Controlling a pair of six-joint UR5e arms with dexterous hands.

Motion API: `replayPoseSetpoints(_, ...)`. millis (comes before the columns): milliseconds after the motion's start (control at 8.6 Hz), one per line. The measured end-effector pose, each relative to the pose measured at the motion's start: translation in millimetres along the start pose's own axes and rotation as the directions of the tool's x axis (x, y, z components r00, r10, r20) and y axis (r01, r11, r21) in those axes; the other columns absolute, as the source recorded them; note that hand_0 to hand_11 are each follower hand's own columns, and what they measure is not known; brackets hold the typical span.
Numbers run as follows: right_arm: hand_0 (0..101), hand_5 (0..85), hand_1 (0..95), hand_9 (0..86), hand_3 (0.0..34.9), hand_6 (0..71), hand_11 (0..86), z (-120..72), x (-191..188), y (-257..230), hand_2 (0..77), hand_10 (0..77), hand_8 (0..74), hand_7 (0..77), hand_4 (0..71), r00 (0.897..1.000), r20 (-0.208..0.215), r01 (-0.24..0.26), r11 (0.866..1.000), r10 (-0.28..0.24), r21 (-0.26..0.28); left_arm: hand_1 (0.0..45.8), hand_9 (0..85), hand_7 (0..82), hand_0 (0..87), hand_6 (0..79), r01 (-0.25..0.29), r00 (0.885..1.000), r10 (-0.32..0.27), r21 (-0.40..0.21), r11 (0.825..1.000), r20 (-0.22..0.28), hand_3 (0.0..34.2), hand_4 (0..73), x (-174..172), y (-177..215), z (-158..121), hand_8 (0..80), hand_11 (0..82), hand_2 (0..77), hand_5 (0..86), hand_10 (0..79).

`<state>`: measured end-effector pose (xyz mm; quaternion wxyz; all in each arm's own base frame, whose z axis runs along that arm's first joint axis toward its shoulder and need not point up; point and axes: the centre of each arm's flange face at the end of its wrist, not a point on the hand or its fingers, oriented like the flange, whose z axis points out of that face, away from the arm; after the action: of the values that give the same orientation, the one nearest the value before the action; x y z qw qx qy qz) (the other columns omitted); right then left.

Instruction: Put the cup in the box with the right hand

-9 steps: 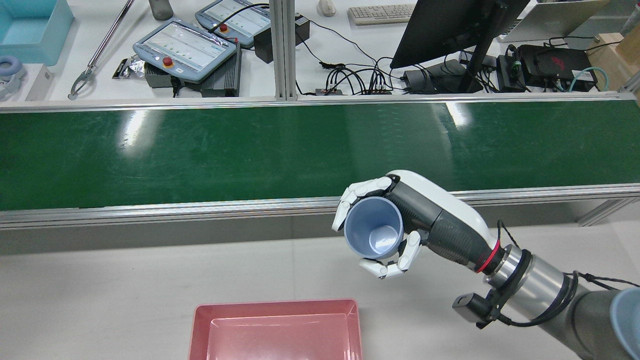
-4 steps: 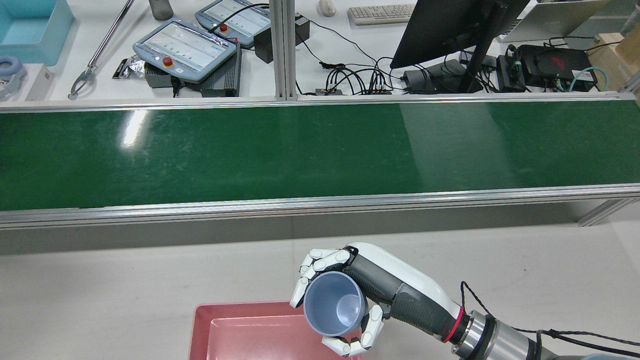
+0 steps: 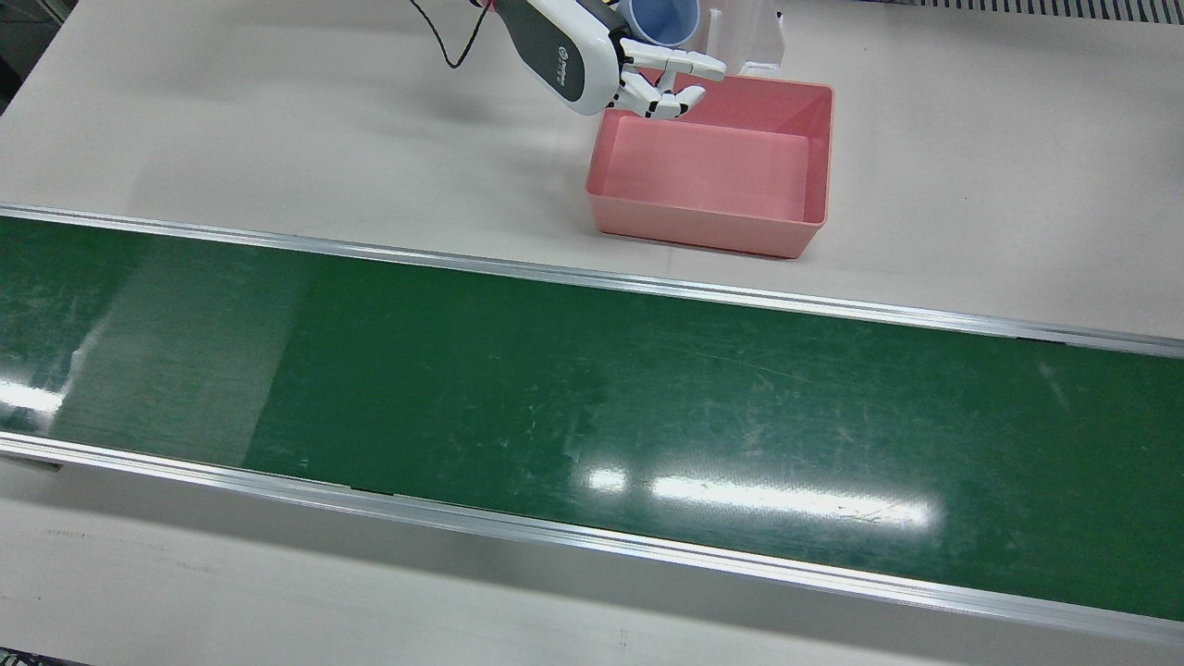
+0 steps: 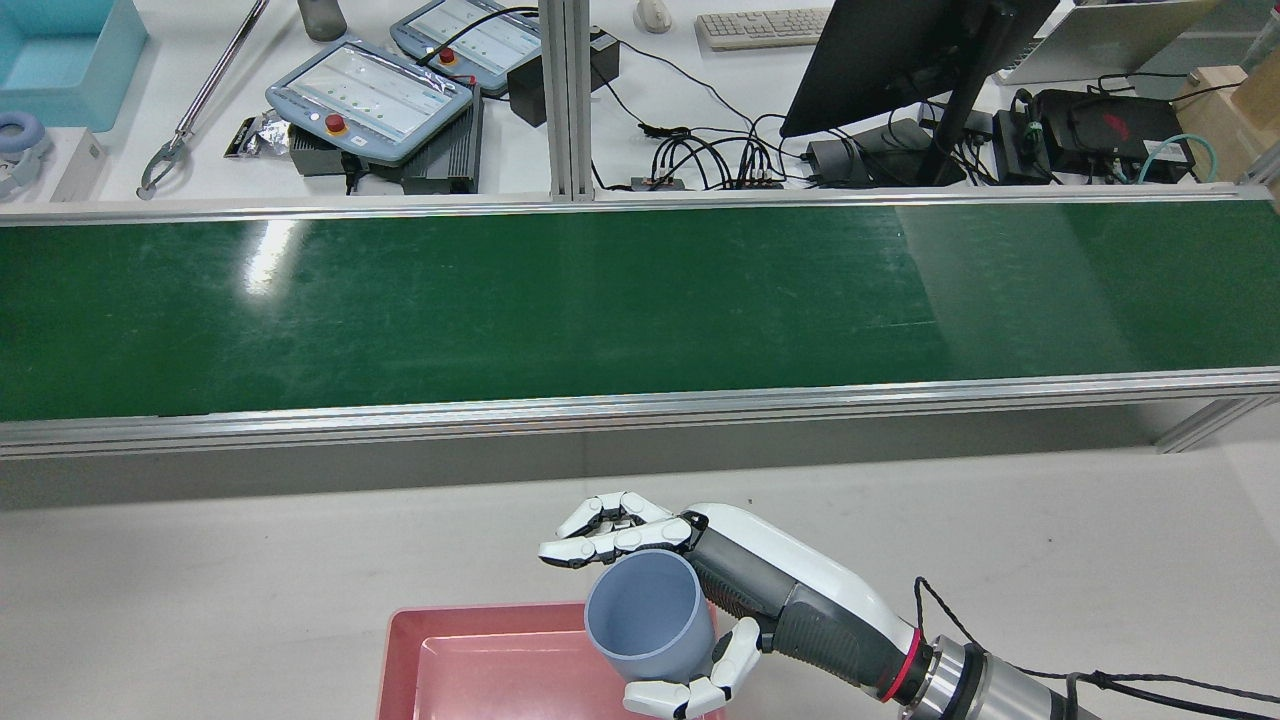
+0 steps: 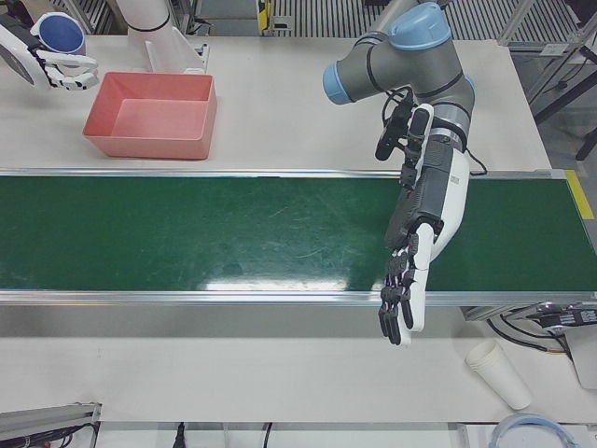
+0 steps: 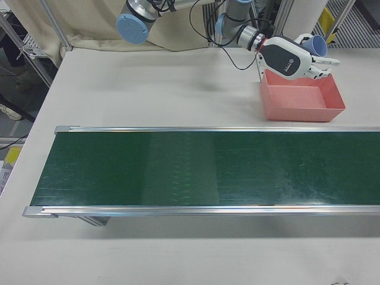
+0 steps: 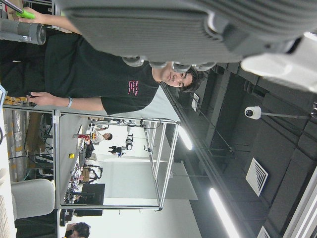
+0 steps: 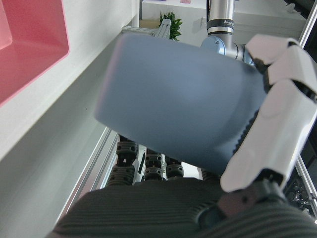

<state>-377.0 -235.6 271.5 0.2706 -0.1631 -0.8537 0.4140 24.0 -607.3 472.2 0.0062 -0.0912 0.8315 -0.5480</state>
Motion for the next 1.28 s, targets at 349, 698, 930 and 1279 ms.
replayPoseSetpoints(349, 50, 2.7, 6.0, 2.2, 0.0, 3.8, 8.7, -0.5, 2, 1, 2.2, 12.0, 0.0, 19.6, 12.5, 1.0, -0.004, -0.004, 1.0, 0.004, -0.002, 0.5, 0.0, 0.0, 0.0, 0.0, 0.0, 1.0, 0.0, 0.0, 1.0, 0.0, 0.0, 1.1, 0, 0, 0, 0.0, 0.0, 0.0, 0.5, 0.0)
replayPoseSetpoints(698, 49, 2.7, 9.8, 2.2, 0.0, 4.9, 0.5, 0.7, -11, -5, 1.1, 0.5, 0.0, 20.2, 9.8, 1.0, 0.02, -0.002, 1.0, 0.002, 0.008, 0.5, 0.0, 0.0, 0.0, 0.0, 0.0, 1.0, 0.0, 0.0, 1.0, 0.0, 0.0, 1.1, 0, 0, 0, 0.0, 0.0, 0.0, 0.5, 0.0)
replayPoseSetpoints(930, 49, 3.3, 2.2, 2.7, 0.0, 4.9, 0.5, 6.5, -67, -41, 2.7, 0.0, 0.5, 21.3, 13.1, 0.99, 0.124, 0.063, 0.995, -0.071, 0.072, 0.5, 0.0, 0.0, 0.0, 0.0, 0.0, 1.0, 0.0, 0.0, 1.0, 0.0, 0.0, 1.1, 0, -1, 0, 0.0, 0.0, 0.0, 0.5, 0.0)
replayPoseSetpoints(1279, 49, 3.3, 7.6, 2.7, 0.0, 4.9, 0.5, -13.6, -190, -149, 1.1, 0.0, 0.0, 21.3, 12.0, 0.922, 0.294, 0.158, 0.938, -0.252, 0.309, 0.5, 0.0, 0.0, 0.0, 0.0, 0.0, 1.0, 0.0, 0.001, 1.0, 0.0, 0.0, 1.1, 0, -1, 0, 0.0, 0.0, 0.0, 0.0, 0.0)
